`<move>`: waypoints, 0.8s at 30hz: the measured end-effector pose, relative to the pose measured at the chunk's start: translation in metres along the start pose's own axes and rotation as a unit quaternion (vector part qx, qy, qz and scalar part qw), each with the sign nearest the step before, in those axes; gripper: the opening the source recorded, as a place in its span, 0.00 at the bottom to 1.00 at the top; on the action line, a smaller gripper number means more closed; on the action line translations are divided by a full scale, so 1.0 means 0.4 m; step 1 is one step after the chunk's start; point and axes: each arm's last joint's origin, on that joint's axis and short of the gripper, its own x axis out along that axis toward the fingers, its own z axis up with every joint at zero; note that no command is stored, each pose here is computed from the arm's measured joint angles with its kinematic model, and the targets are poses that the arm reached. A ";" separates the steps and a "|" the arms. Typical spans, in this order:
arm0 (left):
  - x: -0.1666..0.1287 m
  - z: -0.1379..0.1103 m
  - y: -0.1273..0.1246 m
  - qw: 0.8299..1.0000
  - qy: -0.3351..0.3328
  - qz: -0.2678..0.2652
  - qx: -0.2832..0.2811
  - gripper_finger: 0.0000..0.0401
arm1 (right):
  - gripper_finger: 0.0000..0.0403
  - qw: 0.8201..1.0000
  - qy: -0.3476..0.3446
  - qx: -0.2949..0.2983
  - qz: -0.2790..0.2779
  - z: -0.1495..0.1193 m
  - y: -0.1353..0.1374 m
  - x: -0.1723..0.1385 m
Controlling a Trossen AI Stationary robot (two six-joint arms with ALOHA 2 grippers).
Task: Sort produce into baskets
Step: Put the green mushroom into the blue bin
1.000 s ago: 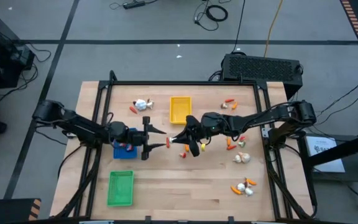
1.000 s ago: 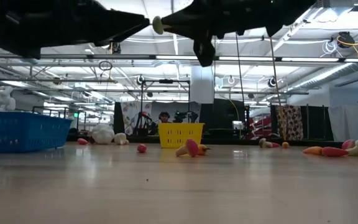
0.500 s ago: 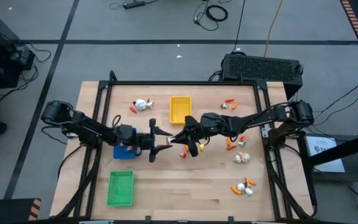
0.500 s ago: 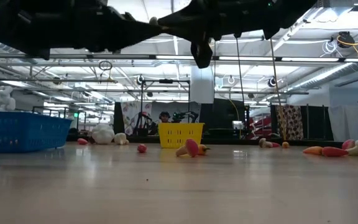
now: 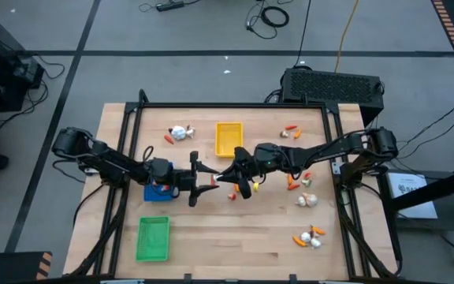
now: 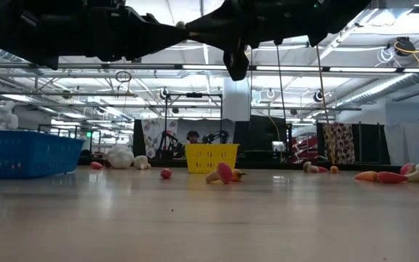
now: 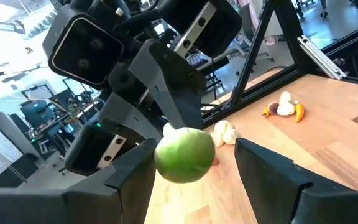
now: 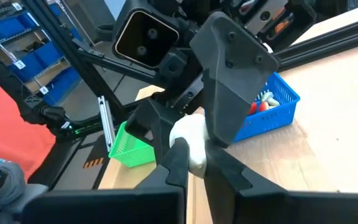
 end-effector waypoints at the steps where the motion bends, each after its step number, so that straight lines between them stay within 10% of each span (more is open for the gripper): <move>1: 0.000 0.000 0.000 1.000 0.000 0.000 0.000 0.56 | 0.08 1.000 0.001 0.000 -0.001 0.000 0.000 0.000; 24: -0.001 0.000 0.002 1.000 0.002 0.006 0.000 0.36 | 0.11 1.000 0.000 0.001 -0.016 -0.002 -0.003 0.000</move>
